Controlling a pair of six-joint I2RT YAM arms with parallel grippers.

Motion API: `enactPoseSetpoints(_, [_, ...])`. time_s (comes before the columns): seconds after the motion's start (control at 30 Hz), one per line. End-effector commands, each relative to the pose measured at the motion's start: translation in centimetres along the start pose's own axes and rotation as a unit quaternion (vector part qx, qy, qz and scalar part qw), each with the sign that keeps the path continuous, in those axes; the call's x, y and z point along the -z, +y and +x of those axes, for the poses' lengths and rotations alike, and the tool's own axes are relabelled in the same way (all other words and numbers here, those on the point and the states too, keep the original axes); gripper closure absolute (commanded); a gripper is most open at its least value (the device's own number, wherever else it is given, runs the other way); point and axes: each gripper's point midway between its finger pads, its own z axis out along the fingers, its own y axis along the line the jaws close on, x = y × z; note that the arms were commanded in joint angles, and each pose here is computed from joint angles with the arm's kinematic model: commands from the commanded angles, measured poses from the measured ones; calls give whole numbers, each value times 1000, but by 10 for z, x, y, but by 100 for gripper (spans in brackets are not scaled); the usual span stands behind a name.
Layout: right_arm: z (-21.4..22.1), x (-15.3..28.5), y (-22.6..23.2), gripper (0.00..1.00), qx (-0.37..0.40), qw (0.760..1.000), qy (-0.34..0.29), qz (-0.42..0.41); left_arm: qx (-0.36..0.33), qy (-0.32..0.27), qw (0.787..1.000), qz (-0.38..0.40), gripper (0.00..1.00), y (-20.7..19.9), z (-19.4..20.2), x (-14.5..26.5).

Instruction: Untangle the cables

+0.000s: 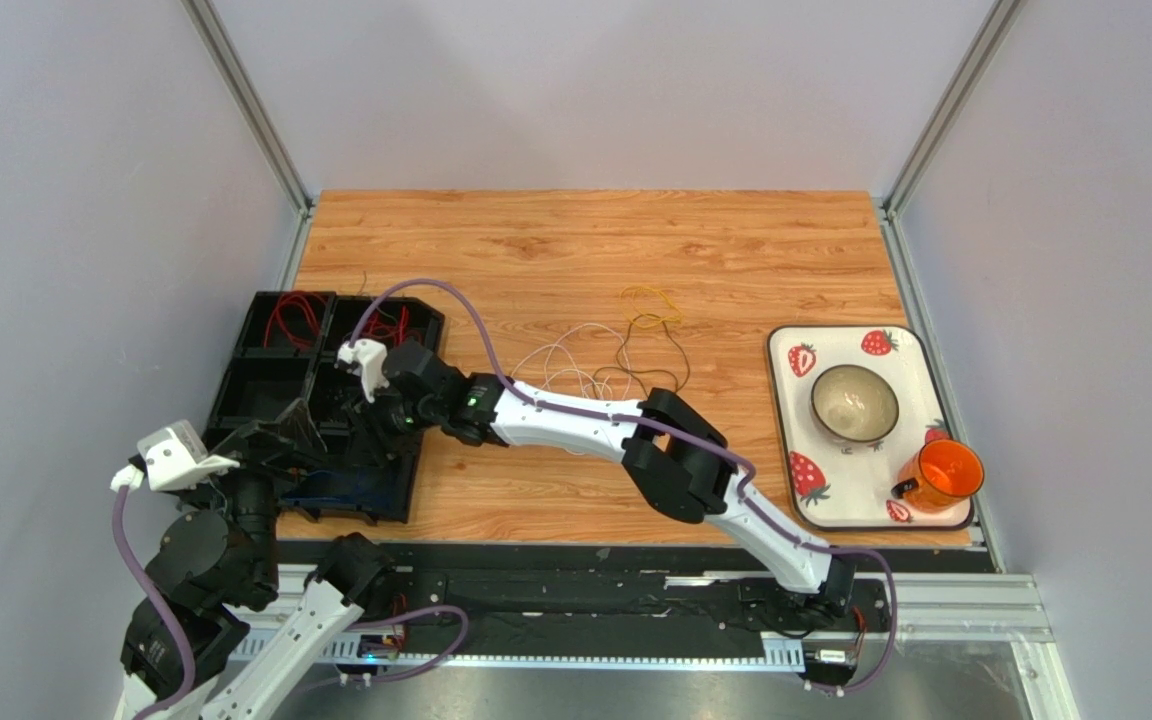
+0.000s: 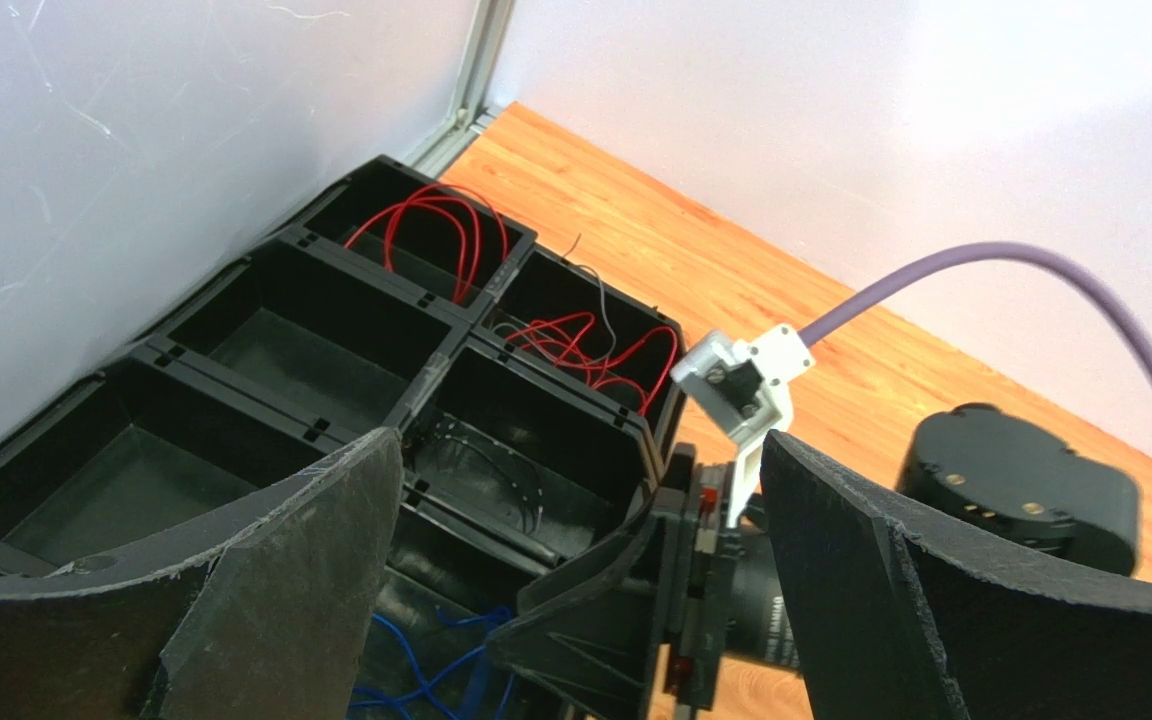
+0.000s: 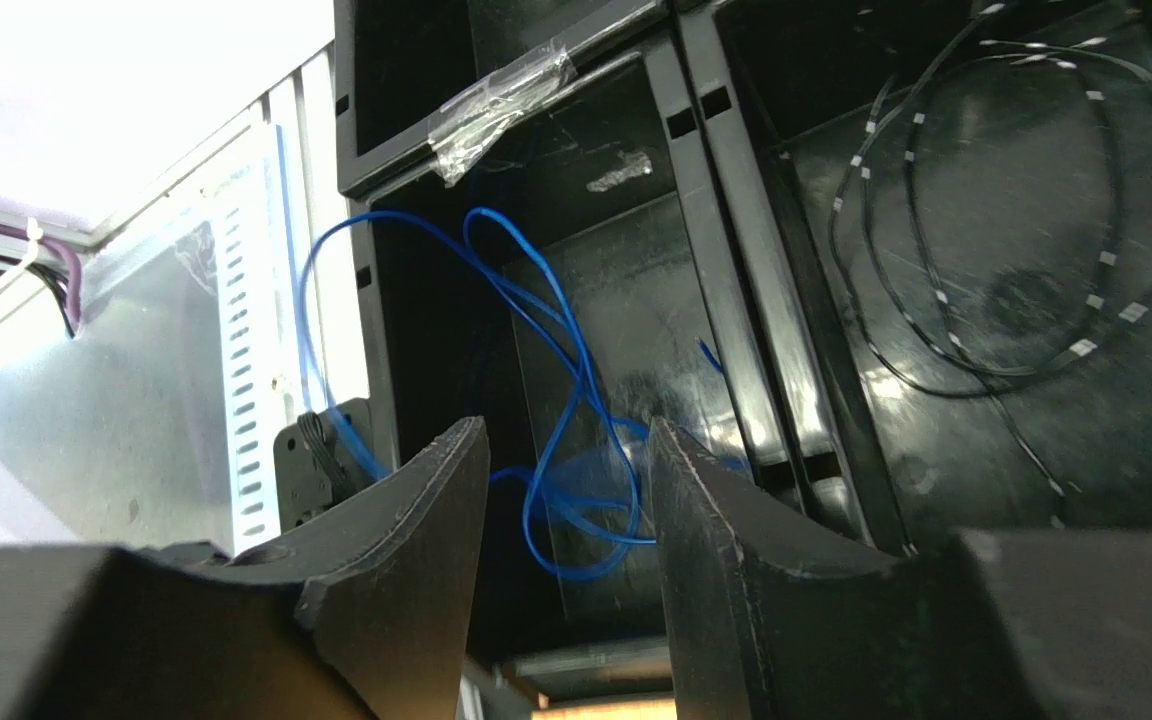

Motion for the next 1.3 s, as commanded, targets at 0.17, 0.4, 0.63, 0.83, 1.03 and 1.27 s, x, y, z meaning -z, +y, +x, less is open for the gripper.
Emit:
enactPoseSetpoints(0.17, [-86,81,21,53,54,992,-76,82,44,-37,996,62,3,3,-19,21])
enactPoseSetpoints(0.4, [-79,148,-17,54,66,966,-84,238,116,20,988,101,1,-14,2,29])
enactPoseSetpoints(0.63, [-44,243,-78,48,-33,921,-104,375,-29,134,970,203,3,-94,29,14])
enactPoseSetpoints(0.83, [3,329,-146,21,-100,850,-111,506,-139,352,902,209,17,-168,106,-16])
enactPoseSetpoints(1.03, [32,384,-172,21,-143,803,-128,565,-153,429,861,227,22,-210,163,-34])
enactPoseSetpoints(1.27, [87,436,-212,21,-248,730,-138,622,-160,445,838,272,22,-249,206,-38])
